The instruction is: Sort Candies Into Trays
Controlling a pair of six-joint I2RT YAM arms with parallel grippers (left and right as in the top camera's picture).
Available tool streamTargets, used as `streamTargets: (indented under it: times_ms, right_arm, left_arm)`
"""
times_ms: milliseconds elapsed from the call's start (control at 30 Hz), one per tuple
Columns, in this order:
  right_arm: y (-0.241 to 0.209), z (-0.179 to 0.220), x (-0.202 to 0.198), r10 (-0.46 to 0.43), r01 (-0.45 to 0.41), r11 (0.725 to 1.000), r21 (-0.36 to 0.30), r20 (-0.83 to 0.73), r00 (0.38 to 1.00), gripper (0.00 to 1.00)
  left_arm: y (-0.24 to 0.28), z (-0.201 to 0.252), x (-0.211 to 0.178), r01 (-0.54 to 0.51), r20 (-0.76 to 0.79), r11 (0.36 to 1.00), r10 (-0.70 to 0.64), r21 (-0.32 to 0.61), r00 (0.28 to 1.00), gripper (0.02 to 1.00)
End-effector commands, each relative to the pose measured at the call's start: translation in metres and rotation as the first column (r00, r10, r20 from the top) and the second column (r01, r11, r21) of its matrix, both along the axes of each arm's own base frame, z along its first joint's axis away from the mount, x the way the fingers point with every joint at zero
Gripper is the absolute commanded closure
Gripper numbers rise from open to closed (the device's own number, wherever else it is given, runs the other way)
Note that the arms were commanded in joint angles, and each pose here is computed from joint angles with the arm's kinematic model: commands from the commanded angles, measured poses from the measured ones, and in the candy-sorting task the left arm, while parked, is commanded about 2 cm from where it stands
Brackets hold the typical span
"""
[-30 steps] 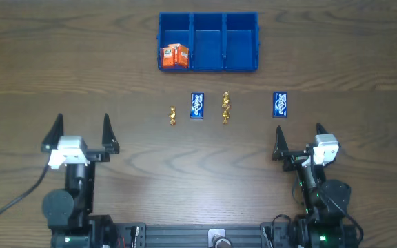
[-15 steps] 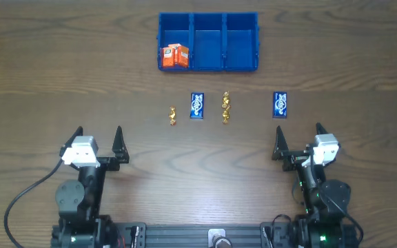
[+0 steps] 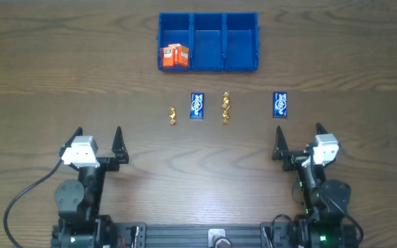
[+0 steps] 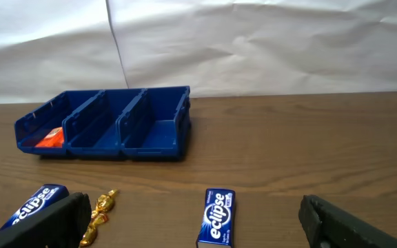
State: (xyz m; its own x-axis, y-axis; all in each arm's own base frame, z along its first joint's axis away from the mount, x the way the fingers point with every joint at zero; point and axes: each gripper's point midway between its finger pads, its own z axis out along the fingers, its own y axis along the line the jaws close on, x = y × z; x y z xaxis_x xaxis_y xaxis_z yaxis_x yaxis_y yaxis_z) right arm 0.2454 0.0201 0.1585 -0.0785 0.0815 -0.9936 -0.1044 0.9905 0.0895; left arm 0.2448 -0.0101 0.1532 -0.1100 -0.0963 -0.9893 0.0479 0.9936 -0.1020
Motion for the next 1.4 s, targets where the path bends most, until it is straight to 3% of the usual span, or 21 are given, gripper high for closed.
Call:
streamTargets:
  times_ms: [33,433,633,867,1000,1133,1233,1400]
  right_arm:
    - [-0.003,-0.001,0.000,-0.011,0.011,1.000,-0.011,-0.001,1.000,0.003]
    - [-0.002,0.005,0.000,-0.007,0.007,1.000,-0.005,0.009,1.000,0.003]
    - [-0.002,0.051,0.010,-0.008,0.008,1.000,-0.007,-0.034,0.999,0.003]
    - [-0.002,0.106,0.058,-0.006,-0.003,1.000,-0.029,-0.302,0.953,0.003]
    - [-0.002,0.097,0.090,-0.007,-0.016,0.999,-0.036,-0.557,0.831,0.003]
    - [-0.002,0.061,0.111,-0.007,-0.026,0.999,-0.030,-0.778,0.629,0.003]
    - [-0.001,0.023,0.124,-0.008,-0.028,0.999,-0.024,-0.881,0.473,0.003]
    - [0.001,-0.047,0.133,-0.008,-0.035,0.999,-0.018,-0.960,0.281,0.003]
  left_arm:
    - [-0.001,-0.016,-0.001,0.005,-0.051,1.000,-0.006,-0.013,0.999,0.023]
    - [-0.001,-0.016,-0.001,0.005,-0.051,1.000,-0.006,-0.013,0.999,0.020]
    - [-0.001,-0.016,-0.001,0.006,-0.051,1.000,-0.006,-0.013,0.999,0.020]
    - [-0.001,-0.016,-0.001,0.005,-0.051,1.000,-0.006,-0.013,0.999,0.020]
    - [-0.001,-0.016,-0.001,0.006,-0.051,1.000,-0.006,-0.013,0.999,0.020]
    - [-0.001,-0.016,-0.001,0.005,-0.051,1.000,-0.006,-0.013,0.999,0.020]
    - [-0.001,-0.016,-0.001,0.006,-0.051,1.000,-0.006,-0.013,0.999,0.020]
    - [-0.001,-0.016,-0.001,0.005,-0.051,1.000,-0.006,-0.013,0.999,0.020]
